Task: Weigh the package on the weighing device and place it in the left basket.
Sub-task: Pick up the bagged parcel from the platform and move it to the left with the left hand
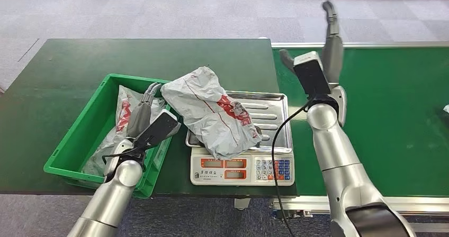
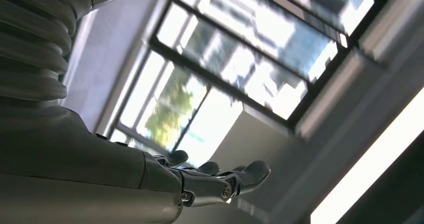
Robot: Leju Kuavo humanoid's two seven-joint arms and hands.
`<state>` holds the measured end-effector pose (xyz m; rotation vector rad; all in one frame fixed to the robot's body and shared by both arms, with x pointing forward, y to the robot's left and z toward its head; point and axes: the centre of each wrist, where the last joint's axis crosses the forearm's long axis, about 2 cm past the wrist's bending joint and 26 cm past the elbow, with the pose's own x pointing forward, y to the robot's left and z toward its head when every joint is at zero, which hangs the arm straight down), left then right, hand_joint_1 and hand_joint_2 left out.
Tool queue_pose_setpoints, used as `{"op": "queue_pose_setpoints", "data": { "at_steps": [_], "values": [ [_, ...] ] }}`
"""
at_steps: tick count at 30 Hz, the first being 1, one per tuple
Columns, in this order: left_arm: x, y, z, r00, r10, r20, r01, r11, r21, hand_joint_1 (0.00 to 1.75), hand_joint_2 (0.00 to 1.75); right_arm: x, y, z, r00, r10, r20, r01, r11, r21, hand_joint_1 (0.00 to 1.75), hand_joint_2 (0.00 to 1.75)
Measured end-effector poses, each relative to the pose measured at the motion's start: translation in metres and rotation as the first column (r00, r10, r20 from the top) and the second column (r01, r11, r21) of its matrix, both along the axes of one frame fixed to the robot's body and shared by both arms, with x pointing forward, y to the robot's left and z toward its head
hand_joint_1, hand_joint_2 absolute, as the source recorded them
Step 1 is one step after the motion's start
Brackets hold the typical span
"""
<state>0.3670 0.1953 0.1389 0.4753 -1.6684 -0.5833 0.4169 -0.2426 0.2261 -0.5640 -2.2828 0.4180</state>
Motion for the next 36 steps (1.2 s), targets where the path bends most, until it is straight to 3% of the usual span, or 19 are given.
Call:
{"op": "queue_pose_setpoints", "data": {
  "at_steps": [3, 7, 13, 16, 20, 26, 36],
  "values": [
    [0.012, -0.009, -0.002, 0.999, -0.015, -0.048, 0.019, 0.997, 0.079, 0.00, 1.75, -0.021, 0.006, 0.005, 0.973, -0.138, 0.184, 0.113, 0.984, 0.137, 0.00, 1.75],
    [0.023, -0.029, -0.004, 0.980, -0.098, -0.174, 0.131, 0.973, 0.190, 0.00, 1.75, -0.041, 0.012, 0.011, 0.927, -0.193, 0.321, 0.123, 0.967, 0.224, 0.00, 1.75],
    [0.024, -0.053, -0.011, 0.947, -0.151, -0.284, 0.229, 0.937, 0.265, 0.00, 1.75, -0.051, 0.023, 0.019, 0.930, -0.195, 0.311, 0.101, 0.951, 0.292, 0.00, 1.75],
    [0.025, -0.062, -0.011, 0.922, -0.190, -0.336, 0.287, 0.920, 0.266, 0.06, 1.75, -0.051, 0.028, 0.020, 0.953, -0.145, 0.267, 0.051, 0.943, 0.330, 0.00, 1.75],
    [0.027, -0.071, -0.009, 0.895, -0.228, -0.384, 0.345, 0.899, 0.270, 1.72, 1.75, -0.050, 0.034, 0.023, 0.966, -0.091, 0.243, 0.000, 0.936, 0.351, 0.00, 1.75],
    [0.023, -0.082, -0.011, 0.877, -0.254, -0.409, 0.387, 0.876, 0.286, 1.75, 1.75, -0.047, 0.038, 0.029, 0.971, -0.043, 0.235, -0.048, 0.929, 0.368, 0.00, 1.75],
    [0.022, -0.089, -0.009, 0.888, -0.243, -0.391, 0.371, 0.881, 0.294, 1.75, 1.75, -0.046, 0.038, 0.031, 0.972, -0.030, 0.235, -0.062, 0.925, 0.374, 0.00, 1.75]
  ]
}}
